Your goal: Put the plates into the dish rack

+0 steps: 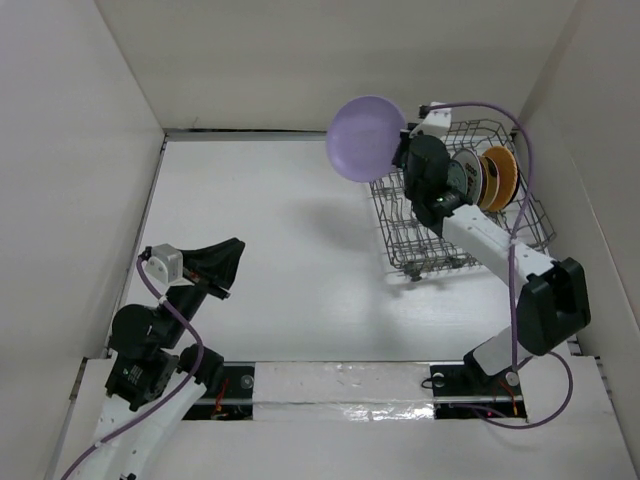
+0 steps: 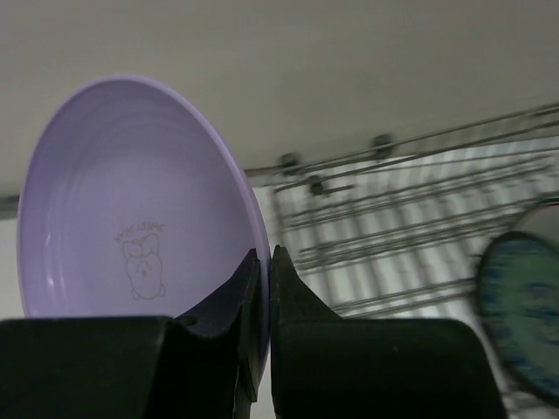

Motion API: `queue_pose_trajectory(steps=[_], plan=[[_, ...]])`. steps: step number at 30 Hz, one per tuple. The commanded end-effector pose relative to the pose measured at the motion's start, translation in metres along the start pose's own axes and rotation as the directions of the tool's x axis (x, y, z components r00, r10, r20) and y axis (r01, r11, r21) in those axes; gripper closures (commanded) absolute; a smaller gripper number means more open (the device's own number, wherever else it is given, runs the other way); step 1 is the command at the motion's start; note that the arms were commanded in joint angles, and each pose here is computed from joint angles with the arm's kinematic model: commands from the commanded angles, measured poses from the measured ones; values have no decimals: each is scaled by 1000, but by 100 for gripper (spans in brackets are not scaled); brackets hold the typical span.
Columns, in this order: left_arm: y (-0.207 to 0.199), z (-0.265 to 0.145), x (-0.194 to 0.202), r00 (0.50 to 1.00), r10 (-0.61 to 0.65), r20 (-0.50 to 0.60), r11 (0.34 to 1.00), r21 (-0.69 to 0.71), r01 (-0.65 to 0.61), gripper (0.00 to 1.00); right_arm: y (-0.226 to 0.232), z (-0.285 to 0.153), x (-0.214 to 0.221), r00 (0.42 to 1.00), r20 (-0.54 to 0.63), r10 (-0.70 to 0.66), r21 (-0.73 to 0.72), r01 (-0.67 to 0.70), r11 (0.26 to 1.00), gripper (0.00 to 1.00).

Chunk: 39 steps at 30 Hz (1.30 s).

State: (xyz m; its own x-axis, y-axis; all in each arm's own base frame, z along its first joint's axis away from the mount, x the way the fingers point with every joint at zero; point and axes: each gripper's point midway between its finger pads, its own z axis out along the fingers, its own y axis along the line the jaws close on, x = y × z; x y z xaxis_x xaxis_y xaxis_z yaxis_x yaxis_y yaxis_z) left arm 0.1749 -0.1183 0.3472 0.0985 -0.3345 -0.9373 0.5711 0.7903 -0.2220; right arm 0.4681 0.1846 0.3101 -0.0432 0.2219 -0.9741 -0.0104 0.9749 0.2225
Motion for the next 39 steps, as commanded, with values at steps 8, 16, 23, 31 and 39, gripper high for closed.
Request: queue_pose_trajectory(steps=[8,16,23,31,39], plan=[[-20,-14,-28,994,-11,113,996,89,1,84,-161,-30,-60,891,-142,-432,632,418,653,100],[-23,-17,-31,993,-16,119,995,103,4,83,-178,-12,-46,755,-362,-547,643,627,439,100],[-23,-17,-31,993,-15,121,995,103,2,83,-186,-4,-33,696,-424,-580,640,683,353,100],[-22,-14,-27,994,-15,104,995,97,5,83,-179,16,-3,639,-452,-622,570,743,350,100],[-20,-11,-24,996,-16,92,996,89,8,83,-171,34,9,571,-476,-669,526,794,304,100]])
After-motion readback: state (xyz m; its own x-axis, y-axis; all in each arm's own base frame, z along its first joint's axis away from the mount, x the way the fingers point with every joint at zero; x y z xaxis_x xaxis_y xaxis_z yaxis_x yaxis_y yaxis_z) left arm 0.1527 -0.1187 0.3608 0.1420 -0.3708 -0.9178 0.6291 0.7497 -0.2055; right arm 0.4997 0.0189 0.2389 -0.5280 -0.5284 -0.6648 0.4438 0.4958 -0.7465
